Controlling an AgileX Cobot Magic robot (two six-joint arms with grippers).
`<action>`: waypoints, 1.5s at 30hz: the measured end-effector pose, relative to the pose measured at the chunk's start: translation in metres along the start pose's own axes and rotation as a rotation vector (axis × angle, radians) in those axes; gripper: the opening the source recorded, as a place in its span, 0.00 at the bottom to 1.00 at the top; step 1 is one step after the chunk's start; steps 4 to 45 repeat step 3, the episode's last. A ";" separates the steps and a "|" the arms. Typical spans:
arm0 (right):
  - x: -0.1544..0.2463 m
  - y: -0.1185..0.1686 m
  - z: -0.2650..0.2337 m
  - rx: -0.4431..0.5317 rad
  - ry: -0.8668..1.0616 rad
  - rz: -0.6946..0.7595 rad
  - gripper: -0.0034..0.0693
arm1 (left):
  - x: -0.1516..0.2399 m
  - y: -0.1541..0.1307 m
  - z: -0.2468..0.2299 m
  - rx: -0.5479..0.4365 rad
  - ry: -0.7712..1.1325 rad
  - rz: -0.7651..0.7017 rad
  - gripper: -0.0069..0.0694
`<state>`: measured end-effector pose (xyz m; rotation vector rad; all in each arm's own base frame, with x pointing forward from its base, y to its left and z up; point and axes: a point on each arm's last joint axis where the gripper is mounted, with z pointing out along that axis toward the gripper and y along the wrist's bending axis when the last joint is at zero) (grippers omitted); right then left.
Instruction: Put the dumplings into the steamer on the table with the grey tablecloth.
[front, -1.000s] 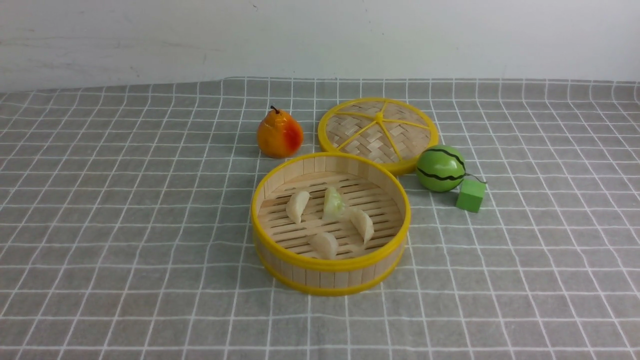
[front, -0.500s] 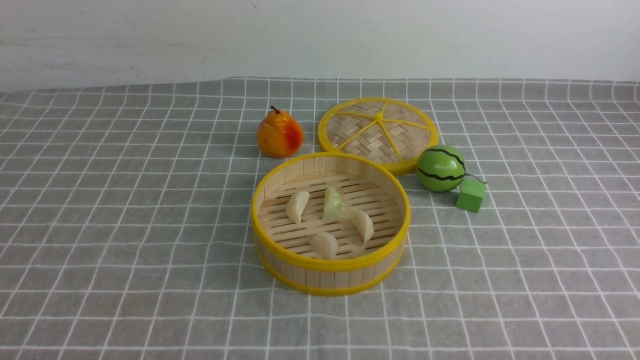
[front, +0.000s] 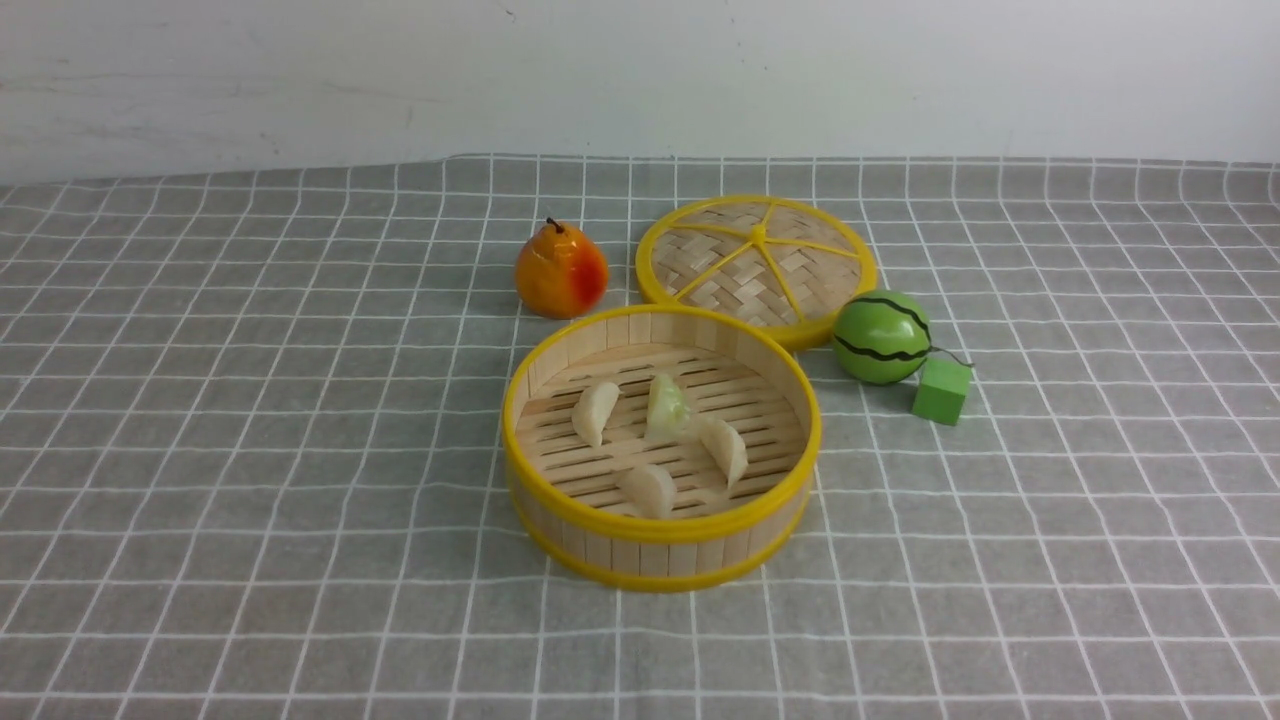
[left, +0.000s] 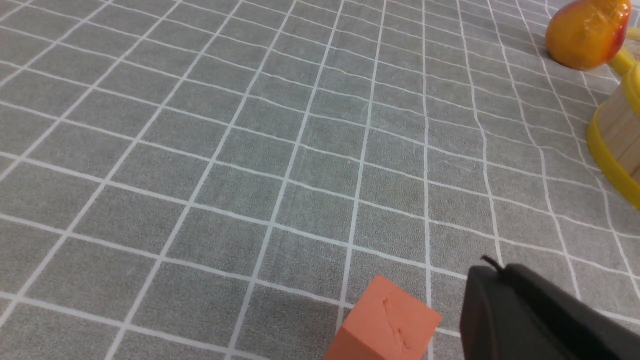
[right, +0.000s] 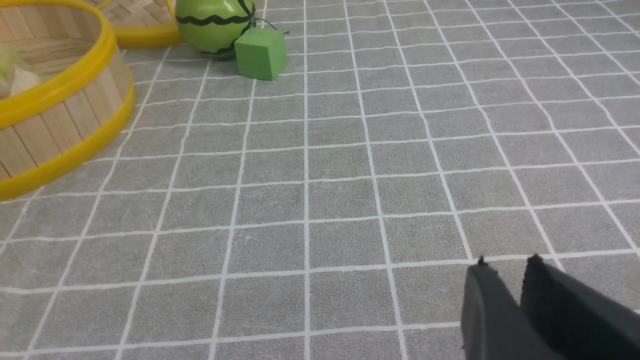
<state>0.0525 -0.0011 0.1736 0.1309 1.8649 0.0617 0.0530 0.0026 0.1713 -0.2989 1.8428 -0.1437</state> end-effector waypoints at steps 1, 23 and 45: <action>0.000 0.000 0.000 0.000 0.000 0.000 0.20 | 0.000 0.000 0.000 0.000 0.000 0.000 0.09; 0.000 0.000 0.000 0.000 0.000 0.000 0.20 | 0.000 0.000 0.000 0.000 0.000 0.000 0.10; 0.000 0.000 0.000 0.000 0.000 0.000 0.20 | 0.000 0.000 0.000 0.000 0.000 0.000 0.10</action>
